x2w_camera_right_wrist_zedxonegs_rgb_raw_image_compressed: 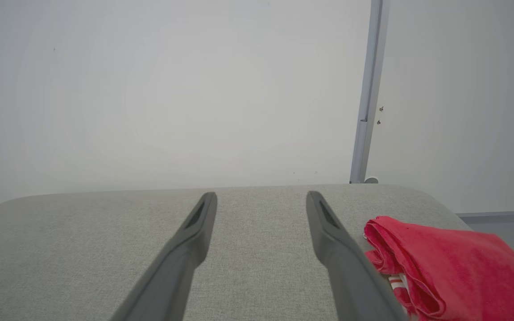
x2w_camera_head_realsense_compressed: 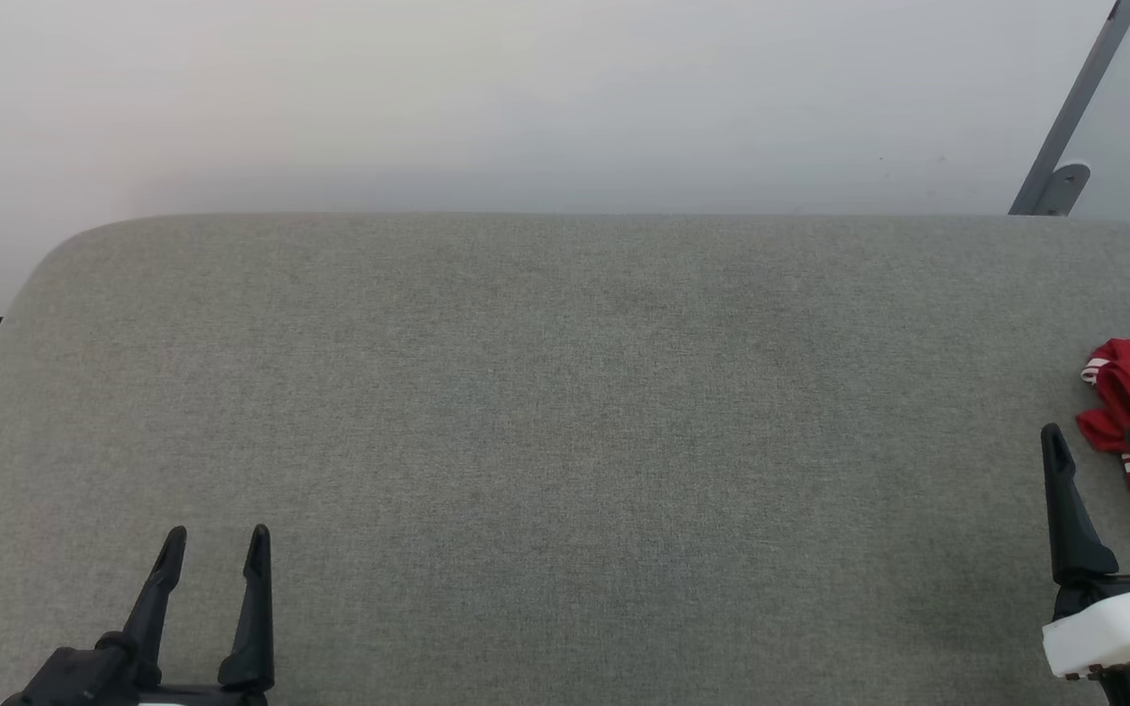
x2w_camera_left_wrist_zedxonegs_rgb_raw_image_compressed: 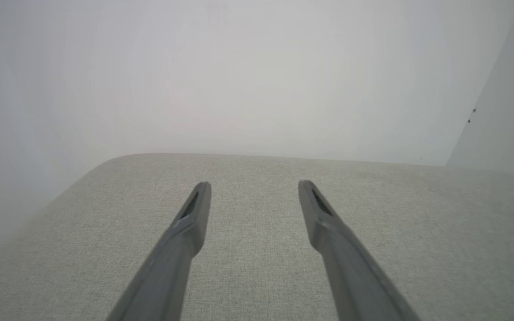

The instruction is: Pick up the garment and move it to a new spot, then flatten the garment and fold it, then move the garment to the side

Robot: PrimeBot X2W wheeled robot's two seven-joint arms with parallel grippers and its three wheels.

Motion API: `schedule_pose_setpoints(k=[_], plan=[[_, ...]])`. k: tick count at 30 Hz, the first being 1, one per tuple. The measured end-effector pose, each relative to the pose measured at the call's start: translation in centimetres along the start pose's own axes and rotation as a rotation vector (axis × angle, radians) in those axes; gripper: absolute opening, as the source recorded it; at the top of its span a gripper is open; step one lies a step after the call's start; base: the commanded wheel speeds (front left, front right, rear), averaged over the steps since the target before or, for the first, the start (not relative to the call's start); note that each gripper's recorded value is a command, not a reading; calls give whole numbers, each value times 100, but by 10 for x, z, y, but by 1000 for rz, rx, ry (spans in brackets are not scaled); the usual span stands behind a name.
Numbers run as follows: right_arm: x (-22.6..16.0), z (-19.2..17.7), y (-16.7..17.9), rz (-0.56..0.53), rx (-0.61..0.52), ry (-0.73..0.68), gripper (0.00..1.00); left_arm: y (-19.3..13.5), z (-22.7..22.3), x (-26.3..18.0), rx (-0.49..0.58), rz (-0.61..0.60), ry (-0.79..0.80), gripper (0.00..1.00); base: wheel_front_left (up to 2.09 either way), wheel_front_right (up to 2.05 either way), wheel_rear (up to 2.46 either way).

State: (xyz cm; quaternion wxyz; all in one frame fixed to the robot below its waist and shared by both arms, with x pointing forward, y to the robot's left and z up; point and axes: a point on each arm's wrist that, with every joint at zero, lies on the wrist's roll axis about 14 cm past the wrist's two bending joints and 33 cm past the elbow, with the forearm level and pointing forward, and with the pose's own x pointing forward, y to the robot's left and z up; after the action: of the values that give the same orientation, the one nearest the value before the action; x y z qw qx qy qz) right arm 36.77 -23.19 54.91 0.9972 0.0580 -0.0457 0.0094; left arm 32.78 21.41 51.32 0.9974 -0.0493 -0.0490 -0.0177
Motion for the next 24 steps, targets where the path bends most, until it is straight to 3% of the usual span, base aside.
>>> schedule_pose_setpoints(k=[24], plan=[[2,-4,6,12,11,5,100,1,-1,2,-6,8,0,100,0,0,0]])
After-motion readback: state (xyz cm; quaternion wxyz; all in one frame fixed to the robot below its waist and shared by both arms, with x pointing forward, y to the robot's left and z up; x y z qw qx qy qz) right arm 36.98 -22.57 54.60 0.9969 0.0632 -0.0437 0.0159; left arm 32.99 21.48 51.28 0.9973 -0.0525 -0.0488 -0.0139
